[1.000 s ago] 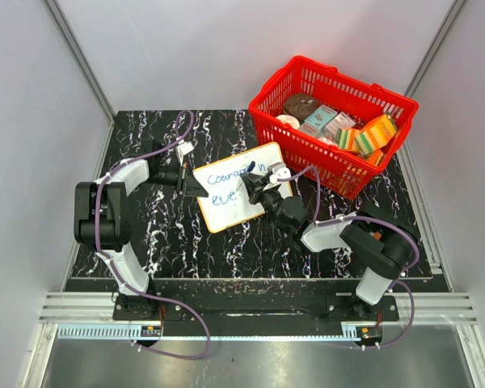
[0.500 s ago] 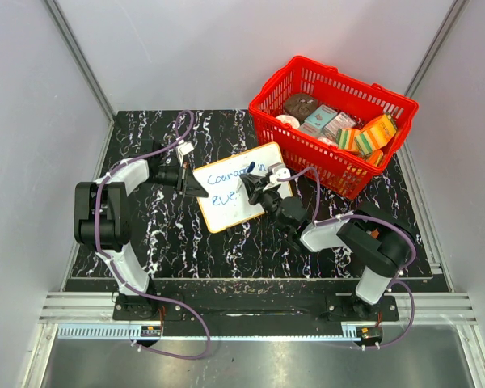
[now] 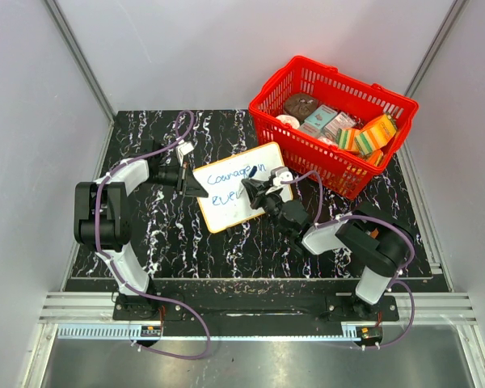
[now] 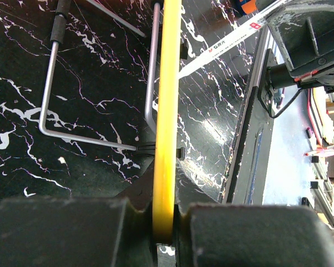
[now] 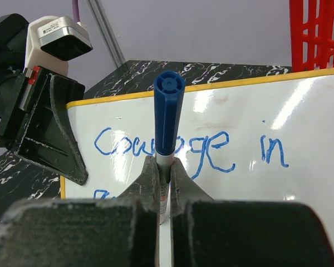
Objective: Write a sentence on the whiteboard
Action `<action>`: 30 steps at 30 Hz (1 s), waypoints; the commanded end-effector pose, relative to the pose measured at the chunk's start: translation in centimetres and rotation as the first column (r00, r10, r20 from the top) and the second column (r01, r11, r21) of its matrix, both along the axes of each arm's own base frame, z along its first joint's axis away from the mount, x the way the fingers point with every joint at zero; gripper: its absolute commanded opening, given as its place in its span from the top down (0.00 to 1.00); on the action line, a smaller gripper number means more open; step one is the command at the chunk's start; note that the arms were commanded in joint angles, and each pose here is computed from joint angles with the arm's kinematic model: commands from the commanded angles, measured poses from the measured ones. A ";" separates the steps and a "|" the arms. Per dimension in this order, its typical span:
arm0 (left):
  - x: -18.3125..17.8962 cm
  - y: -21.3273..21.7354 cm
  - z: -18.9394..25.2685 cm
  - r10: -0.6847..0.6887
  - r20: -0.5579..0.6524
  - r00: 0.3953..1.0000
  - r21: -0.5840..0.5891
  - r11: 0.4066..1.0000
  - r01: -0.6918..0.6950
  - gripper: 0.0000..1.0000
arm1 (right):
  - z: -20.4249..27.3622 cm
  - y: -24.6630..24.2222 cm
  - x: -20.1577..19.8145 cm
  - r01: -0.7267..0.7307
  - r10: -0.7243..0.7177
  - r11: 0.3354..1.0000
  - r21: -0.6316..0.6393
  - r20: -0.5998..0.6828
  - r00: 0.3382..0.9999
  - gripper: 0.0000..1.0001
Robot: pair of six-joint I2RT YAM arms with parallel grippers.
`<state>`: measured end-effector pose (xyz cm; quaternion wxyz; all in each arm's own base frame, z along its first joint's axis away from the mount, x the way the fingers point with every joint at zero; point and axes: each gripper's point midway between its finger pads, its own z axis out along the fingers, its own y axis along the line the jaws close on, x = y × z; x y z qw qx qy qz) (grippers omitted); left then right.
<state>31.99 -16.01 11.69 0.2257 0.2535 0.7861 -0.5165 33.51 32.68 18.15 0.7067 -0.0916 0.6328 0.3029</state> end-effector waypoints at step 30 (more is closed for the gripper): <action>0.8 1.2 -2.3 -0.004 0.068 0.998 0.147 0.989 -0.006 1.00 | 5.4 -1.9 2.2 0.081 -0.097 0.988 0.132 0.119 0.988 1.00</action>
